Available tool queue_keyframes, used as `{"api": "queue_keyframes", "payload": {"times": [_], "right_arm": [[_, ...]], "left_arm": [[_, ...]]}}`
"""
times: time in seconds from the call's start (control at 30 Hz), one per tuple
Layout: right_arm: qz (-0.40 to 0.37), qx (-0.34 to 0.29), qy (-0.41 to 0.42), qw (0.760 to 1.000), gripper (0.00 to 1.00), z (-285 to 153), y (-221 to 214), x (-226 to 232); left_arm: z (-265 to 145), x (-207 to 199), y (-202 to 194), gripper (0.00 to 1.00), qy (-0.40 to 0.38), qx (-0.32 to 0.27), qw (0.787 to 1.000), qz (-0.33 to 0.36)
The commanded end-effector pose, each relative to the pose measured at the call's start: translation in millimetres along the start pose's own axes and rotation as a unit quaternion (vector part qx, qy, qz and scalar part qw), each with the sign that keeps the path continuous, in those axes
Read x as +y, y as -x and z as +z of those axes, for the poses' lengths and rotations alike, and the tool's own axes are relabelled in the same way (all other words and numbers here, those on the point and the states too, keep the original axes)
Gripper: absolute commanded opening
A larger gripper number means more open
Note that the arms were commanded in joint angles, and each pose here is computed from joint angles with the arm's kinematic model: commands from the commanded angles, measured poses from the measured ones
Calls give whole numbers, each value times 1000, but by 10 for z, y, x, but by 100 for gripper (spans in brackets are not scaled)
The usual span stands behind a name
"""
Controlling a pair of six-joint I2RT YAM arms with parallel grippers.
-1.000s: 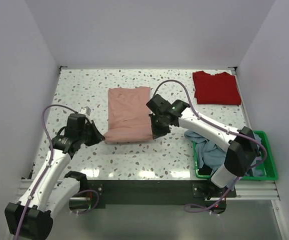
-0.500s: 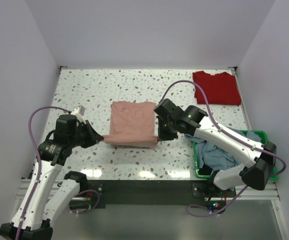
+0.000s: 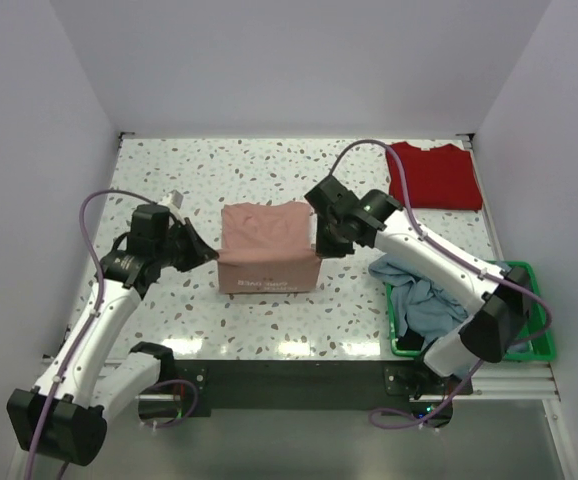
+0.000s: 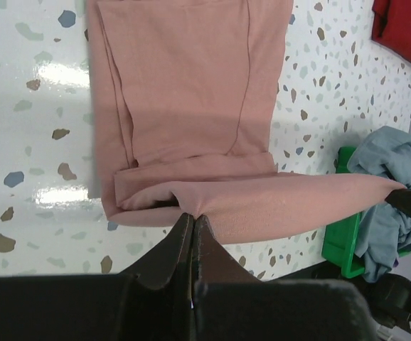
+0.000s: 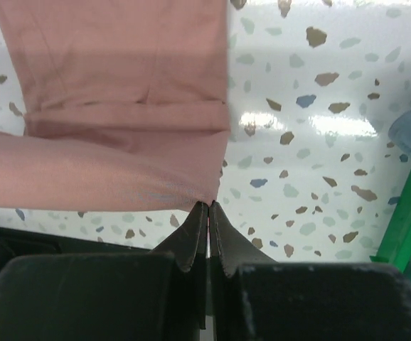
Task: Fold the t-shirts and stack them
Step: Fold the tshirt
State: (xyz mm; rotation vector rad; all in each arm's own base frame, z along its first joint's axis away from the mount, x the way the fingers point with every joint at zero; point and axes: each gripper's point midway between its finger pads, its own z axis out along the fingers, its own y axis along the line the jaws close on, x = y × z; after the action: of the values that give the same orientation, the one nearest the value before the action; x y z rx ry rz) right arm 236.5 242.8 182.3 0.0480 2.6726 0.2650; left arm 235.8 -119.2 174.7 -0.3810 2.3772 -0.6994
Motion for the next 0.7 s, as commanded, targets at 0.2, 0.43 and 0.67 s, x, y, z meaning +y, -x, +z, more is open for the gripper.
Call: {"api": "queue_keyframes", "payload": {"times": [0.2, 0.43, 0.67], "right_arm": [[-4, -53, -9, 999, 0, -8, 683, -20], [0, -65, -16, 998, 0, 112, 1026, -35], [-1, -81, -15, 997, 0, 277, 1397, 43]], "left_arm": [[184, -342, 532, 0, -45, -59, 997, 14], [338, -425, 778, 0, -45, -75, 996, 17], [519, -450, 1033, 0, -42, -90, 995, 19]]}}
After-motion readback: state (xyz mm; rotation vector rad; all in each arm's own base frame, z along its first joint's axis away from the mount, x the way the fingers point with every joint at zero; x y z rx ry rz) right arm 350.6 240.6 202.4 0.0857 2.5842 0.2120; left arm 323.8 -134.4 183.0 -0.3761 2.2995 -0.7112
